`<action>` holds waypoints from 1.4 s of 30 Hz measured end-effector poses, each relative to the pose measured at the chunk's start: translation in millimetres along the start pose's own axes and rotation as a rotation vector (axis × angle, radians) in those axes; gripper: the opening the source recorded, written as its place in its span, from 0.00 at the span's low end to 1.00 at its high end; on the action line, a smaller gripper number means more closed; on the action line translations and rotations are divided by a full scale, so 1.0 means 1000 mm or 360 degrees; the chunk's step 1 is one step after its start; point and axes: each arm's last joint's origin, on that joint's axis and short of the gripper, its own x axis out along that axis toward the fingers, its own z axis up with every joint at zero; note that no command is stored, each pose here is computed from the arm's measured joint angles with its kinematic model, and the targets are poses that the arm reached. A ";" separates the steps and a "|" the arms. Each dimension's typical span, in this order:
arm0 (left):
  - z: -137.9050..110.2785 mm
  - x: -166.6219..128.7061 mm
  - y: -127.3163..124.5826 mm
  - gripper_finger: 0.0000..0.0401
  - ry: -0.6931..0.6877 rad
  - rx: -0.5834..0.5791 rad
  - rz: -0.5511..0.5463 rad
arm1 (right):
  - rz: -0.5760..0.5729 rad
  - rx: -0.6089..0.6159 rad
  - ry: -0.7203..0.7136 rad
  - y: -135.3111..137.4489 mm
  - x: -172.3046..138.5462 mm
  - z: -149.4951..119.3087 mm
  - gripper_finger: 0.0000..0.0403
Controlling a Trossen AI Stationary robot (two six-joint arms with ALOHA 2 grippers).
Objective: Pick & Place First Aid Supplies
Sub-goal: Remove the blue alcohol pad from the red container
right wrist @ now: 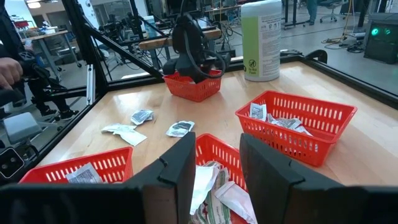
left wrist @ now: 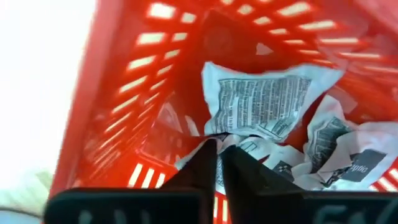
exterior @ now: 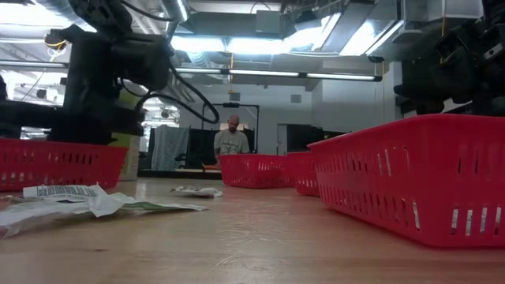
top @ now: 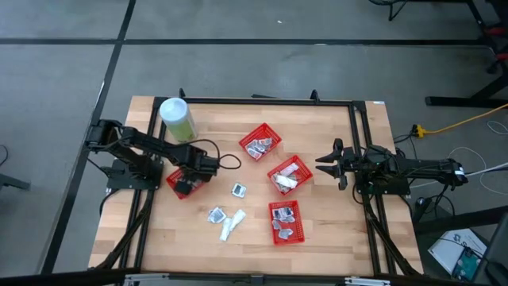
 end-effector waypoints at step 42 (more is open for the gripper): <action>-0.006 -0.156 -0.023 0.01 -0.1974 0.0774 -0.0708 | 0.0000 0.0000 0.0000 0.000 0.000 0.000 0.31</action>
